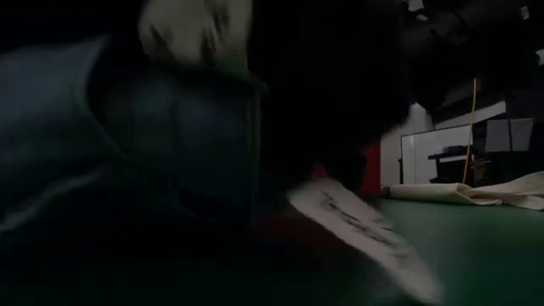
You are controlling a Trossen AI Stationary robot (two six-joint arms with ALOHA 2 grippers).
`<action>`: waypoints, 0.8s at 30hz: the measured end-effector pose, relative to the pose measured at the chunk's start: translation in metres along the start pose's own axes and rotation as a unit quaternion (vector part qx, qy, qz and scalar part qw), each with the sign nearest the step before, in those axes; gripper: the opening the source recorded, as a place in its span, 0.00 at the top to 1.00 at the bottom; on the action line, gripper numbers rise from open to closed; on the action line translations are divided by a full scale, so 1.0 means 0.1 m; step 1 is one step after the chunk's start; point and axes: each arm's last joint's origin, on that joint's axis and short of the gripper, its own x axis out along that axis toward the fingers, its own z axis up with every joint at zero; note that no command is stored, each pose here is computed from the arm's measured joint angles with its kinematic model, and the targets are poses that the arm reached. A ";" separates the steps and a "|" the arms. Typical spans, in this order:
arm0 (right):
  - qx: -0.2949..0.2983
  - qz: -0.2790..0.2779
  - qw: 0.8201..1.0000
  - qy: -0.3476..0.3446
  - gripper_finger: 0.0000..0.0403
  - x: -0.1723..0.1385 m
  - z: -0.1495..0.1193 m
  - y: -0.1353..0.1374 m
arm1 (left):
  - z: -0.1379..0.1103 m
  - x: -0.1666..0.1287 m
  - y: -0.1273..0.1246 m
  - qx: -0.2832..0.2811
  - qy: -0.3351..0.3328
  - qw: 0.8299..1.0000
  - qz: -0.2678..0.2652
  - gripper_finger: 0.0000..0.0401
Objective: Fold Laundry from Bin
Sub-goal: Put the stacked of clothes into red bin
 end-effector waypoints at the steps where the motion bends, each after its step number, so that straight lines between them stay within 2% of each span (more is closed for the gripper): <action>1: -0.003 0.004 1.000 -0.006 0.98 0.00 0.02 0.00 | 0.00 -0.01 -0.01 0.004 -0.002 1.000 -0.006 1.00; 16: -0.017 0.036 0.998 -0.047 0.99 0.03 0.17 0.07 | 0.00 -0.04 -0.09 0.024 -0.015 0.998 -0.051 1.00; 24: -0.027 0.044 0.997 -0.050 0.99 0.05 0.22 0.09 | 0.00 -0.04 -0.10 0.024 -0.014 0.998 -0.053 1.00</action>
